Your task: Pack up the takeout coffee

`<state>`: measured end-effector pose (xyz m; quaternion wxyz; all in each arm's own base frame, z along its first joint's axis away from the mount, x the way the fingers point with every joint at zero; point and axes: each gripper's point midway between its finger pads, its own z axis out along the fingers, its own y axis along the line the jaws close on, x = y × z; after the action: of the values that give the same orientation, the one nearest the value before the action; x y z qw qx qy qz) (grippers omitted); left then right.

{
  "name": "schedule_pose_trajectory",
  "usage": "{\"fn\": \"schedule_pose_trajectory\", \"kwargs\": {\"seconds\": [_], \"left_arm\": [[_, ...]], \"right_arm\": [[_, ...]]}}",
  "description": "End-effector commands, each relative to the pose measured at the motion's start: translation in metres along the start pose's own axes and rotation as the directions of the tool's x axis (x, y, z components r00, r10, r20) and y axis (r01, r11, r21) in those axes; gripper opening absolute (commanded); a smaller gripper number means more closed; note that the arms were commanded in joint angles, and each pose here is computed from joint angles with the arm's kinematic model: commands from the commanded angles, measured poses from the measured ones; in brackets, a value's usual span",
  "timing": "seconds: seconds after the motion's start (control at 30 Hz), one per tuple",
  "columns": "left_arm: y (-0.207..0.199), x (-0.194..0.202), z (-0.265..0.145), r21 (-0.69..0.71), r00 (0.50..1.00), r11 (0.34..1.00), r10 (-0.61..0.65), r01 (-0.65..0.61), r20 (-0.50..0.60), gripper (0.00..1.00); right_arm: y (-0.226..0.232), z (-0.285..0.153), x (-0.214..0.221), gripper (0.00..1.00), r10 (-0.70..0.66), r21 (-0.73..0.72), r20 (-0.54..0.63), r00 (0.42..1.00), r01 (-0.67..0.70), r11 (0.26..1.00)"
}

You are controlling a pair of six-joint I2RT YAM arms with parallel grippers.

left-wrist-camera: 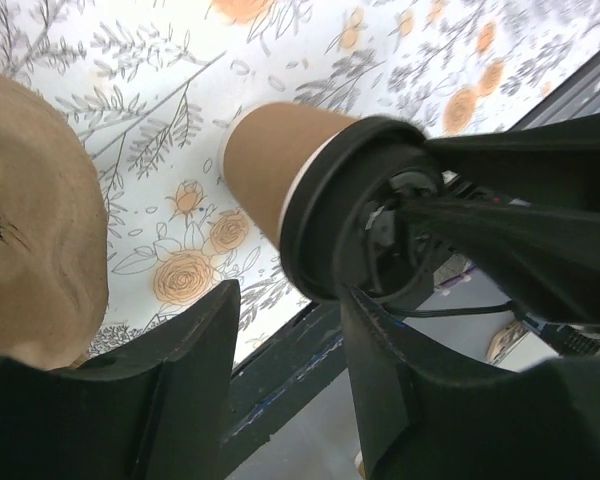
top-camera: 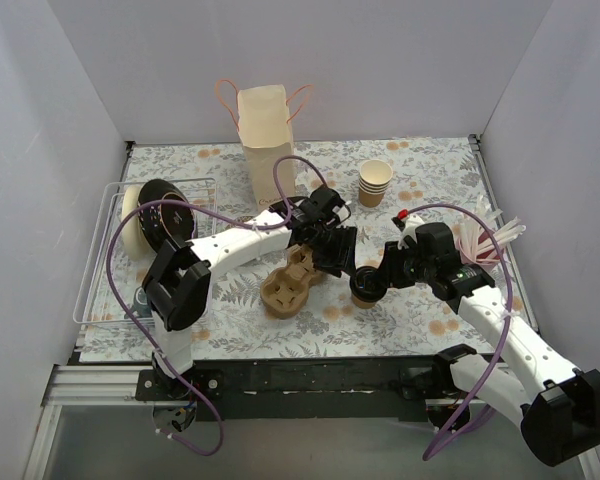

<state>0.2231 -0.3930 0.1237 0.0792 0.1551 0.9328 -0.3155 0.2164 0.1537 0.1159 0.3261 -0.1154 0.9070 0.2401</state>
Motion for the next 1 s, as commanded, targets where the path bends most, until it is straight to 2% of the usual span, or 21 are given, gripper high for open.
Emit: {"fn": "schedule_pose_trajectory", "kwargs": {"seconds": [0.0,0.17,0.33,0.5,0.97], "left_arm": [[-0.009,-0.034,-0.032,0.042,0.996,0.999,0.011,-0.014,0.084,0.45],[-0.01,-0.051,-0.043,0.124,0.992,0.991,0.039,-0.054,0.116,0.46],[-0.015,-0.033,-0.037,0.227,0.989,0.964,0.124,-0.139,0.078,0.46],[-0.013,-0.018,-0.033,0.276,0.986,0.947,0.158,-0.166,0.051,0.44],[0.012,0.004,-0.007,0.241,0.985,0.956,0.173,-0.166,-0.005,0.41]], "right_arm": [[-0.002,0.0,0.036,0.34,-0.064,-0.034,-0.144,0.987,0.06,0.998],[0.009,0.001,0.034,0.34,-0.121,-0.118,-0.138,0.983,0.105,0.988],[0.02,0.002,0.029,0.33,-0.161,-0.19,-0.128,0.979,0.135,0.972],[0.021,0.007,0.027,0.32,-0.17,-0.205,-0.135,0.976,0.141,0.969],[0.018,0.008,0.028,0.28,-0.165,-0.189,-0.144,0.976,0.136,0.973]]}}
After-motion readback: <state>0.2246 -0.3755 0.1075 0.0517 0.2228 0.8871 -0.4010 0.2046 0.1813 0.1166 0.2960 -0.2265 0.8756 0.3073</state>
